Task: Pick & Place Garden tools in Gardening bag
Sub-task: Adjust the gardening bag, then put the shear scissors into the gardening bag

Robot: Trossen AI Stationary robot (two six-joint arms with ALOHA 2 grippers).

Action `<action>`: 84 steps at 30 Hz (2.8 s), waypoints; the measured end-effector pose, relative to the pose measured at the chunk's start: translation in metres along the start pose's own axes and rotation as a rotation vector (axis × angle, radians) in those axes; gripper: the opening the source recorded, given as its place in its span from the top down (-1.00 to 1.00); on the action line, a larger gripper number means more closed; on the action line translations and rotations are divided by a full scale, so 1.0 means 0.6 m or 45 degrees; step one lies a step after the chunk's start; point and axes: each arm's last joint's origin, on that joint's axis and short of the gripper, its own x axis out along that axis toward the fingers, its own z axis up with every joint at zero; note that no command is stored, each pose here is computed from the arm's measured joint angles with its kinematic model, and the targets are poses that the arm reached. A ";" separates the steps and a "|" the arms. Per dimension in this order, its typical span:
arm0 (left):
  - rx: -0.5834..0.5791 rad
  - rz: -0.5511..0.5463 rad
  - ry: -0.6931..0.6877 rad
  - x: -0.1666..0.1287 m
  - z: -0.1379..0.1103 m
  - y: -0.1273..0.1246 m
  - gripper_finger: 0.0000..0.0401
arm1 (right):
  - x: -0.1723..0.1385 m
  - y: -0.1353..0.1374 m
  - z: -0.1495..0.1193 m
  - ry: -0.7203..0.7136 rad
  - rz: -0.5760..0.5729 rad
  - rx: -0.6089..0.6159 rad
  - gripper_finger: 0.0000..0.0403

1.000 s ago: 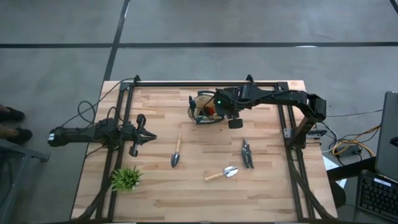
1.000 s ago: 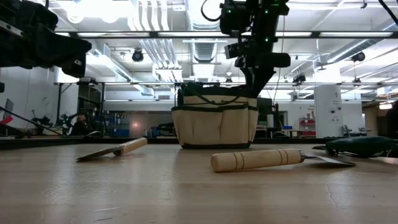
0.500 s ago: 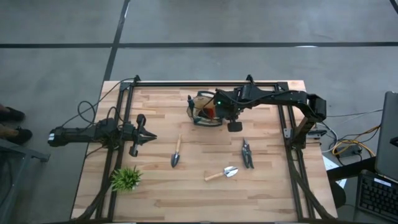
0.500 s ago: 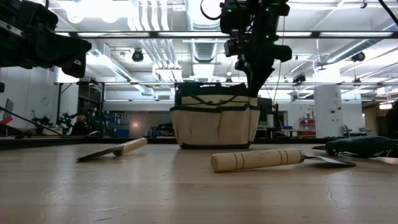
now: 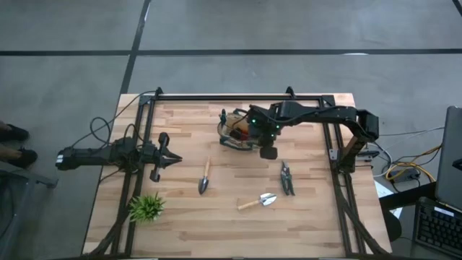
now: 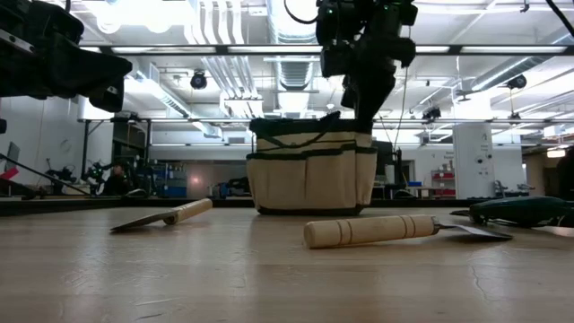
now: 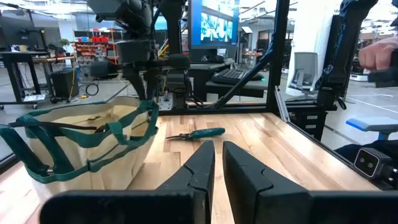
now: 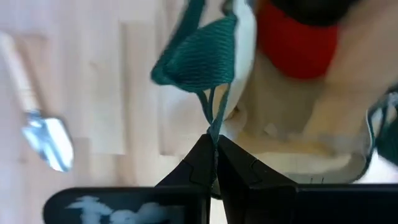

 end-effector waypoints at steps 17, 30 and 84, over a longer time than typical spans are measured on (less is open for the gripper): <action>0.000 0.000 0.000 0.000 0.000 0.000 0.82 | -0.001 0.027 0.035 -0.256 0.268 0.112 0.95; 0.000 0.000 0.000 0.000 0.000 0.000 0.82 | 0.003 0.061 0.042 -0.268 0.313 0.068 0.95; 0.000 0.000 0.000 0.000 0.000 0.000 0.82 | -0.082 0.131 -0.140 -0.177 0.205 0.318 0.43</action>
